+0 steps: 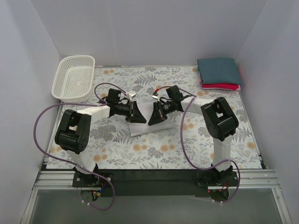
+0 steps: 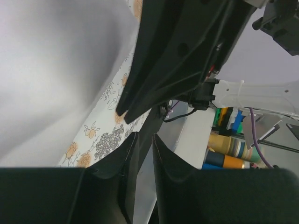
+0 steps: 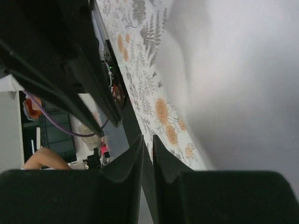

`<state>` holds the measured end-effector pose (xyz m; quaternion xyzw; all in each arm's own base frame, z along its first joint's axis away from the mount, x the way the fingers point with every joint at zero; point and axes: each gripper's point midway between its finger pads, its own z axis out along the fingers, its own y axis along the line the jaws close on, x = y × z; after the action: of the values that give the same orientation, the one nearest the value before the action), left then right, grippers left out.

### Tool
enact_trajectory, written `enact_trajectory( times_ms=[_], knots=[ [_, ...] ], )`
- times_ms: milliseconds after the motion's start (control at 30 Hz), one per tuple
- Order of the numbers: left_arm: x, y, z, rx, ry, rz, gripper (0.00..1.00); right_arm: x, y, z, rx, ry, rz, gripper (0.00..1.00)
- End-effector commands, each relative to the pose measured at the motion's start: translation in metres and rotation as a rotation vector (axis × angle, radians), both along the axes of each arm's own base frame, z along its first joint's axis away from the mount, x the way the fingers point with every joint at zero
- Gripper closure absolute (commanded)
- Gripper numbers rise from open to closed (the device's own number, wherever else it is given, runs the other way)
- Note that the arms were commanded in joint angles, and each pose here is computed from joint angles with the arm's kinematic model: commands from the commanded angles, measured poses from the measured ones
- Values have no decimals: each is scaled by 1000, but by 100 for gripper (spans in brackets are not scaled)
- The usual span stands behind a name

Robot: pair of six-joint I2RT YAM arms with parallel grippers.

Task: Fold and stack the t-shirts
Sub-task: Fold the tshirt

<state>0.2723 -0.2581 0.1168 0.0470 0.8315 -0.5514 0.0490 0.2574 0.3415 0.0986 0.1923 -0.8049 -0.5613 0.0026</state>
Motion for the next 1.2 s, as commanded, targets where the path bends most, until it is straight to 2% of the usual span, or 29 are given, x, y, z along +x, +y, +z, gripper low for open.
enact_trajectory(
  times_ms=[0,167,300,367,400,433,533,600,733,900,1033,1167],
  knots=[
    [1,-8,-24,19,76,23,84,-2,-6,-33,-30,97,-24,82],
    [-13,5,-82,125,196,45,84,-20,-22,-84,-119,151,-27,86],
    [-11,23,-109,215,214,70,85,-19,-28,-106,-163,179,-46,87],
    [-3,35,-115,244,226,92,85,-22,-34,-110,-184,197,-64,86],
    [5,39,-117,263,169,64,87,-19,-36,-104,-175,187,-76,86],
    [-1,44,-118,292,200,48,87,-20,-39,-100,-171,184,-82,85],
    [-7,51,-115,313,150,-11,88,-22,-47,-76,-121,149,-82,86],
    [-12,57,-108,294,113,-41,88,-23,-55,-60,-97,101,-90,85],
    [-9,55,-62,157,-4,-94,86,-25,-69,-38,-71,24,-120,82],
    [-5,47,-14,83,-128,-113,82,-12,-64,17,39,-101,-99,80],
    [-18,37,-1,-13,-67,-134,80,-10,-57,6,25,-83,-84,80],
    [-27,41,-31,25,18,-121,80,-17,-55,-34,-27,-9,-59,82]
  ],
)
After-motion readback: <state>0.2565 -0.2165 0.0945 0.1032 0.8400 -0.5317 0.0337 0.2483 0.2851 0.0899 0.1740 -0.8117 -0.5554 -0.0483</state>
